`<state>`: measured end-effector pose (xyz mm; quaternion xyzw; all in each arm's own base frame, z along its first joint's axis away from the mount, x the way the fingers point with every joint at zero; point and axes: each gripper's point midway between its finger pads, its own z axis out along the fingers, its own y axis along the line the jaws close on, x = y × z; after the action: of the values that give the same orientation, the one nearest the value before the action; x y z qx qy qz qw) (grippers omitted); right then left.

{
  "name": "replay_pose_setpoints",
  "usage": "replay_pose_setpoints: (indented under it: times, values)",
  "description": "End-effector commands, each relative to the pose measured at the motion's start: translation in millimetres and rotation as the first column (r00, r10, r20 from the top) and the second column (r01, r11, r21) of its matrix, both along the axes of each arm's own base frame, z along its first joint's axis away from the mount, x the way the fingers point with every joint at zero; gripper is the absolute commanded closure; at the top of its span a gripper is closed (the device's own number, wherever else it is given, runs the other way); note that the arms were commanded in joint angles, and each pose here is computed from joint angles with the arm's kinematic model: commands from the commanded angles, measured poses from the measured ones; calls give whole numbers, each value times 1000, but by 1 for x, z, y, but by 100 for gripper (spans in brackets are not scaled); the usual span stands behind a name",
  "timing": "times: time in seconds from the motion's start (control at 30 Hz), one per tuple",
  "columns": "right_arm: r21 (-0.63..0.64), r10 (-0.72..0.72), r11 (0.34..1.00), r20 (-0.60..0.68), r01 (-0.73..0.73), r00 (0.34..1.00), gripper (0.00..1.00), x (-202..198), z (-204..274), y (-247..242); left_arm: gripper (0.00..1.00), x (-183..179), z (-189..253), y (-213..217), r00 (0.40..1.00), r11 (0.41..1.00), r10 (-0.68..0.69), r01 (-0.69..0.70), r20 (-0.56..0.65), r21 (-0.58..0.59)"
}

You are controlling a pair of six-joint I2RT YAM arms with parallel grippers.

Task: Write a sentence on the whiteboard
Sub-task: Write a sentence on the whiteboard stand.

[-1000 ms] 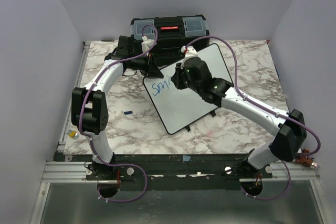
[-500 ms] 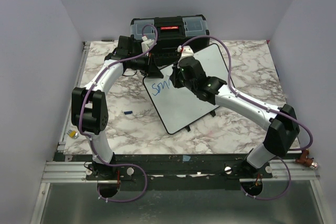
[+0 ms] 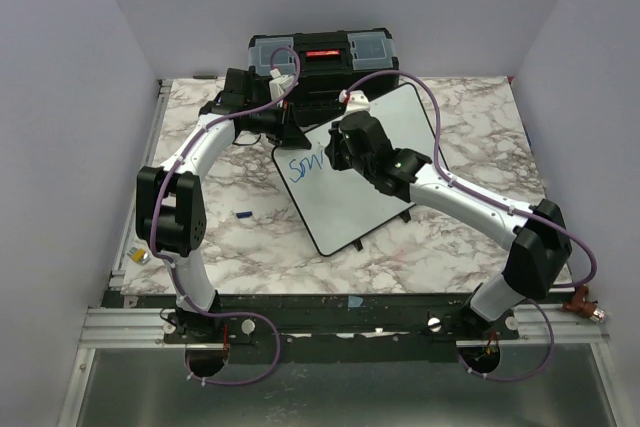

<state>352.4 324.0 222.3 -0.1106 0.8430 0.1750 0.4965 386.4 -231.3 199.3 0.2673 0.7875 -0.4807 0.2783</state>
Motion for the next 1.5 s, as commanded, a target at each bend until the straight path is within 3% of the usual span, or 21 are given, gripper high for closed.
replay_pose_setpoints:
  times: [0.0,0.3,0.77,1.47]
  values:
    - [-23,-34,999,-17,33,999,99,-4,-3,-14,100,16,14,0,982,1000,-8,3,190,27]
    - [58,-125,991,130,119,984,99,4,43,-35,100,16,14,1,980,1000,-6,0,197,30]
    - [95,-100,991,100,90,990,99,24,39,-22,100,15,13,1,982,1000,-9,4,191,27]
    - [88,-47,995,36,43,998,99,18,10,-11,100,16,12,1,982,1000,-7,1,189,30]
